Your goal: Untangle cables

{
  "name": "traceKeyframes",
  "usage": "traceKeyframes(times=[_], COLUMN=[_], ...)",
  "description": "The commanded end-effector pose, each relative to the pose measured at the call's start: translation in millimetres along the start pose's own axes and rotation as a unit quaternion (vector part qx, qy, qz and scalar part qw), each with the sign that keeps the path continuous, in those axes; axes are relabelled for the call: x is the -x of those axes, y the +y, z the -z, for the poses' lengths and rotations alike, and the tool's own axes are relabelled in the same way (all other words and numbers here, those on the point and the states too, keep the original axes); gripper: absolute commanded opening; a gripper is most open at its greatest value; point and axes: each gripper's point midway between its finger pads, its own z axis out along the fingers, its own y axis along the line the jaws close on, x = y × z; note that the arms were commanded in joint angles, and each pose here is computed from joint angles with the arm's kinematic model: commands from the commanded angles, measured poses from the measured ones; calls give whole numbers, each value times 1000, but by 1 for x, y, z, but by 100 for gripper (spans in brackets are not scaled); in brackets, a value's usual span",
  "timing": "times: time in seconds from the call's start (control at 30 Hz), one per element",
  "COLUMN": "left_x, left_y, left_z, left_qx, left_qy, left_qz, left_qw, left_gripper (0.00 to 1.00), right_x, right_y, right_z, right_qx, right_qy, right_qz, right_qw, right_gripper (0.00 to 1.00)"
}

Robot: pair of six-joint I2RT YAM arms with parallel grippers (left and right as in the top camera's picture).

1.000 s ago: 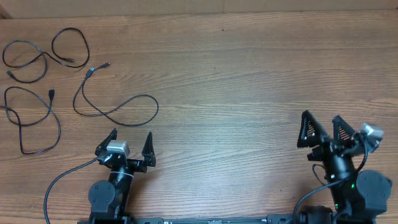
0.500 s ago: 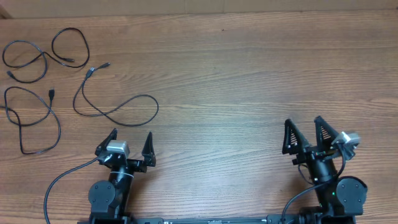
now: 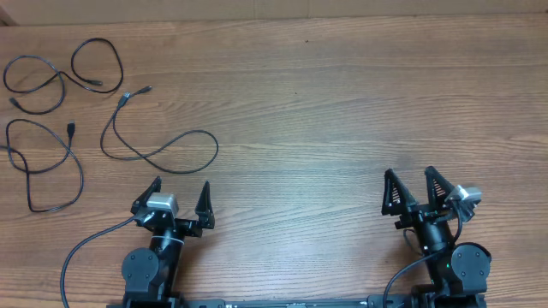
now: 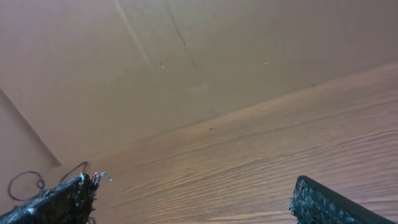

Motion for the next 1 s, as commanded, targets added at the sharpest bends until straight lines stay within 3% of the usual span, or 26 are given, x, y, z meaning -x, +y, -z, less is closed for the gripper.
traceKeyframes(times=[0.0, 0.13, 0.5, 0.97], left_x=[-2, -2, -2, -2], left_y=[1, 1, 1, 1], left_z=[0, 0, 0, 0], left_qx=[2, 2, 2, 2], left_qy=[-1, -1, -1, -1], left_qz=[-9, -9, -9, -9], left_qw=[1000, 1000, 1000, 1000], left_gripper=[99, 99, 99, 99], right_x=[-7, -27, -27, -21], right_y=[-2, -7, -5, -16], right_z=[-1, -3, -3, -2], right_qx=[-1, 5, 11, -16], right_qy=[2, 25, 24, 17], right_qz=[55, 93, 206, 205], right_qw=[998, 995, 978, 978], right_gripper=[100, 100, 100, 100])
